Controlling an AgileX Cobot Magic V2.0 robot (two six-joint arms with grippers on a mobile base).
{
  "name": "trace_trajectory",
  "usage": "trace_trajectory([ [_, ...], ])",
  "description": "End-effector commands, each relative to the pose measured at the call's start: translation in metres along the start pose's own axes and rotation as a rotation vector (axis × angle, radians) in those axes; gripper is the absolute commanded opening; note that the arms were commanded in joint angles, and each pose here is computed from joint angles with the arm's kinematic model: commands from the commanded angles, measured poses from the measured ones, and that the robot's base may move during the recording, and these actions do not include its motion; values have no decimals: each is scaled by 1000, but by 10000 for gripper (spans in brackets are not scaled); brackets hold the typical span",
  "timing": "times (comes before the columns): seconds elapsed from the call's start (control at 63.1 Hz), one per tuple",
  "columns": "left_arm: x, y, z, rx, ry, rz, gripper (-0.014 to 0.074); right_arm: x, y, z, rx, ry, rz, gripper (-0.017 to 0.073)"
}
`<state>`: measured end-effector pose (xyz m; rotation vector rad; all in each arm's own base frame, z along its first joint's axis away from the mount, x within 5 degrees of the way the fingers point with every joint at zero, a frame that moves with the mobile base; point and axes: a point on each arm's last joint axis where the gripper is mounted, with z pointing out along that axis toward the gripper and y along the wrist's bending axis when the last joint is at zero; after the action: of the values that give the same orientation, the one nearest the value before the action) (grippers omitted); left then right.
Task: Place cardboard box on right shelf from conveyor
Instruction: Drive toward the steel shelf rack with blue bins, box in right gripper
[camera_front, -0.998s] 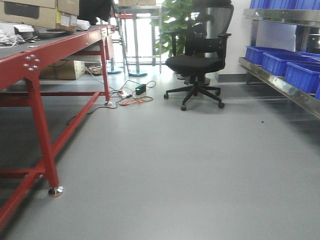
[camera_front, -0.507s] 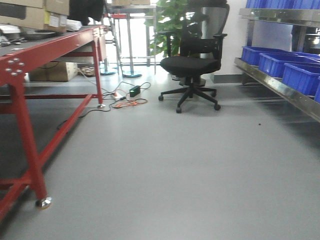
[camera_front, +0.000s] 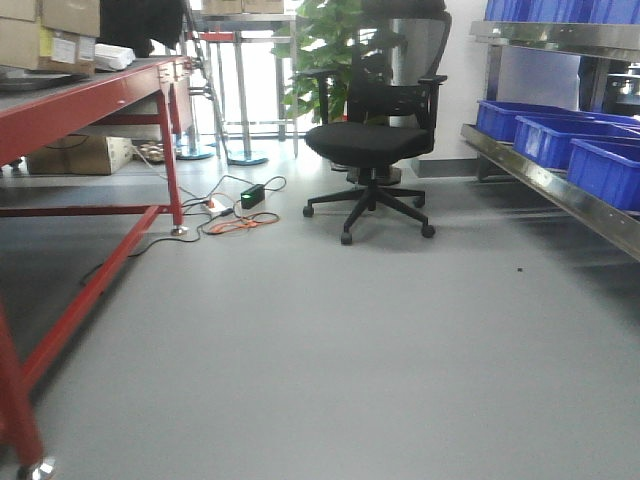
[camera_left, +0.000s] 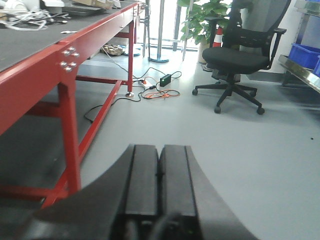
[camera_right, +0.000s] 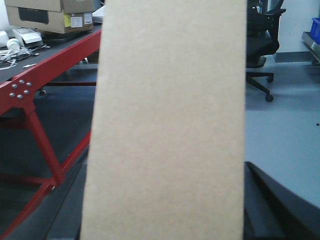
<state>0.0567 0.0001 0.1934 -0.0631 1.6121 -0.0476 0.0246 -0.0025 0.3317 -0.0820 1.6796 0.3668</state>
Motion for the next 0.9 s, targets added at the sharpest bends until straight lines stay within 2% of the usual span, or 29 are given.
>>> trace_trajectory([
  [0.0, -9, 0, -2, 1, -101, -10, -119, -16, 4, -2, -22, -109, -28, 163],
  [0.888, -9, 0, -2, -1, -101, -10, -119, -16, 4, -2, -22, -109, -28, 163],
])
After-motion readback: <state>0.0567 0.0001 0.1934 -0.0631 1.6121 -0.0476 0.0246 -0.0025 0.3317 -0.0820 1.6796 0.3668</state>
